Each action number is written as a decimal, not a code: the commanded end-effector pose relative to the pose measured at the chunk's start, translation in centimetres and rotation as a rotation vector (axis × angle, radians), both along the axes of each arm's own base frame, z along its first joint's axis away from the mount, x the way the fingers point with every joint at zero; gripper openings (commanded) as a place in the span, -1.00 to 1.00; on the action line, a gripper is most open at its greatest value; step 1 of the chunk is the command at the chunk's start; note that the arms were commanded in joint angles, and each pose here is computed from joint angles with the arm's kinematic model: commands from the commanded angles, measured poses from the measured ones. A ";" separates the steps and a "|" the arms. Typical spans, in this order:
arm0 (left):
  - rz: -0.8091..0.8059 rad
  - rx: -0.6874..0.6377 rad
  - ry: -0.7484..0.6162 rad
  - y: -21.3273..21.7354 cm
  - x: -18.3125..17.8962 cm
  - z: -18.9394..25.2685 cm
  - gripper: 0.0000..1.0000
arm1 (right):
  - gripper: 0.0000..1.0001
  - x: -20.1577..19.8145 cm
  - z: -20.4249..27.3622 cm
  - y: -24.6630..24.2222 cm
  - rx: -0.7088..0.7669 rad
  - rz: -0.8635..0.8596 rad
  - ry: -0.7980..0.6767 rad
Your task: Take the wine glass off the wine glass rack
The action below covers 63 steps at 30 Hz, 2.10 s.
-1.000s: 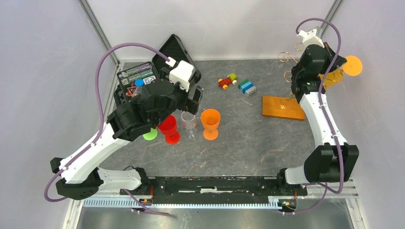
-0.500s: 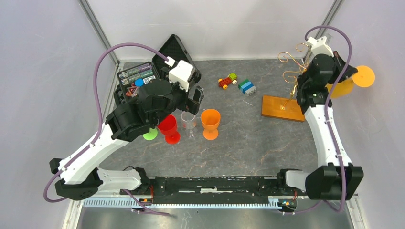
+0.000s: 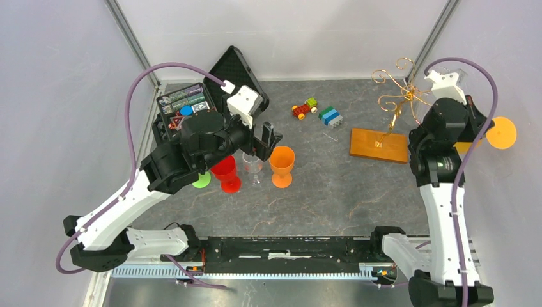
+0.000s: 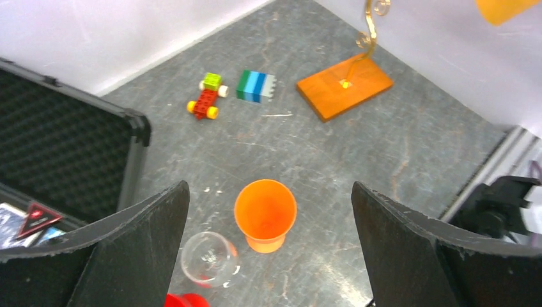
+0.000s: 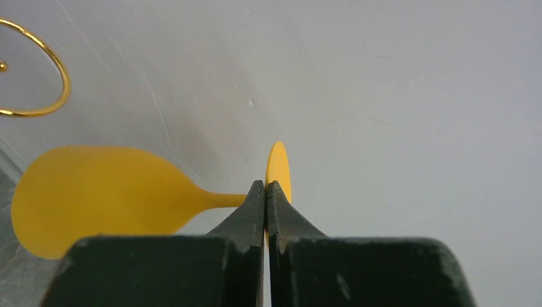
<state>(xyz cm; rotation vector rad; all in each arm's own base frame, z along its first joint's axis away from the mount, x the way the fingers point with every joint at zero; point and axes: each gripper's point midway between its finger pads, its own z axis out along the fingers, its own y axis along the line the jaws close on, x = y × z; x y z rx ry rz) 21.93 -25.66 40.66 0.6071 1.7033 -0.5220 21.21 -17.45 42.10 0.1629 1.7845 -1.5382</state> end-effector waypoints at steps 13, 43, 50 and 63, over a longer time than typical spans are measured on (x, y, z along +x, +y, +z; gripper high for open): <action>-0.283 -0.254 0.154 -6.3 -3.6 2.4 1.00 | -1.00 -3.1 1.0 7.5 0.338 0.596 -0.256; -0.129 -0.557 0.278 -7.6 -1.3 1.7 1.00 | -1.00 2.0 0.9 25.3 0.993 1.519 -0.632; -0.167 -0.609 0.332 -9.3 -1.3 2.0 0.84 | -1.00 2.7 -0.2 26.0 1.036 1.557 -0.640; -0.174 -0.642 0.441 -11.4 -1.1 1.0 0.04 | -1.00 3.7 -1.6 26.3 1.095 1.558 -0.662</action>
